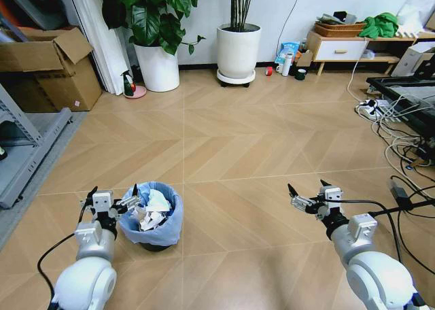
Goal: Pick up the trash bin and place the garbage on the floor into it.
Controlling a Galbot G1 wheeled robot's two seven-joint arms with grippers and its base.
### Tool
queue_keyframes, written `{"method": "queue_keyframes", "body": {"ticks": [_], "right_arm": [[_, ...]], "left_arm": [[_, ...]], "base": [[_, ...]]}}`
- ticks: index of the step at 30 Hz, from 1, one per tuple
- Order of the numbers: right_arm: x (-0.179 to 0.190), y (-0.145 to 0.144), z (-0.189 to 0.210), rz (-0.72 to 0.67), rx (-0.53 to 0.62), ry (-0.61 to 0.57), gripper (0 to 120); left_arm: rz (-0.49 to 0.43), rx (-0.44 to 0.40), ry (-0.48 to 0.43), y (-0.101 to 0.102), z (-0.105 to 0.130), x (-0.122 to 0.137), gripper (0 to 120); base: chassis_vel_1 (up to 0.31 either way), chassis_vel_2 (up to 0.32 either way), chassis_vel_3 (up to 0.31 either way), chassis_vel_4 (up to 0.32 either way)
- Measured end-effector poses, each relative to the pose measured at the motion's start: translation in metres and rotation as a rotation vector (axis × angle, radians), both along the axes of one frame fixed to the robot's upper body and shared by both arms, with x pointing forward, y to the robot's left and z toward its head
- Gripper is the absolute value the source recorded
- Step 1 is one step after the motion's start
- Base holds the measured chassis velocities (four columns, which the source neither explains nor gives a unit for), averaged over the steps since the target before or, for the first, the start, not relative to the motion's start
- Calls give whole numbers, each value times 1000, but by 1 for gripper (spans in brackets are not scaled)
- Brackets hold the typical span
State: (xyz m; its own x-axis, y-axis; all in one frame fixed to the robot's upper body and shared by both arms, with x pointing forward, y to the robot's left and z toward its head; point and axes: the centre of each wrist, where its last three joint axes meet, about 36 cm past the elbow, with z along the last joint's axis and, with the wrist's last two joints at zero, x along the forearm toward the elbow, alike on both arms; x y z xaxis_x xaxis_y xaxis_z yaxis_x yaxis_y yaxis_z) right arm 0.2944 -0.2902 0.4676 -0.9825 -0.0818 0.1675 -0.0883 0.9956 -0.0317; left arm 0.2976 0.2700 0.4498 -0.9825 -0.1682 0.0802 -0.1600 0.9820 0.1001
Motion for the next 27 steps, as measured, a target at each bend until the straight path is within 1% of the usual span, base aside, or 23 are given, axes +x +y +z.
{"method": "queue_keyframes", "body": {"ticks": [1, 2, 6, 7, 10, 15, 27], "right_arm": [[-5, 1, 4, -11, 6, -6, 100], [-11, 2, 9, -27, 10, -12, 100], [-29, 3, 29, -59, 15, -34, 100], [-29, 3, 29, -59, 15, -34, 100], [-46, 7, 53, -61, -6, -88, 100], [-51, 6, 63, -73, -34, -133, 100], [-50, 6, 63, -76, -43, -140, 100]], "left_arm": [[5, -2, -8, -3, 3, -6, 102], [10, -2, -16, -7, 8, -12, 100], [7, 8, -37, -15, 19, -28, 100], [7, 8, -37, -15, 19, -28, 100], [-20, 29, -67, -20, 30, -41, 100], [-43, 25, -72, -26, 37, -47, 100], [-40, 25, -70, -26, 38, -46, 100]], "base": [[0, 0, 0, 0], [0, 0, 0, 0], [0, 0, 0, 0], [0, 0, 0, 0], [0, 0, 0, 0], [0, 0, 0, 0], [0, 0, 0, 0]]}}
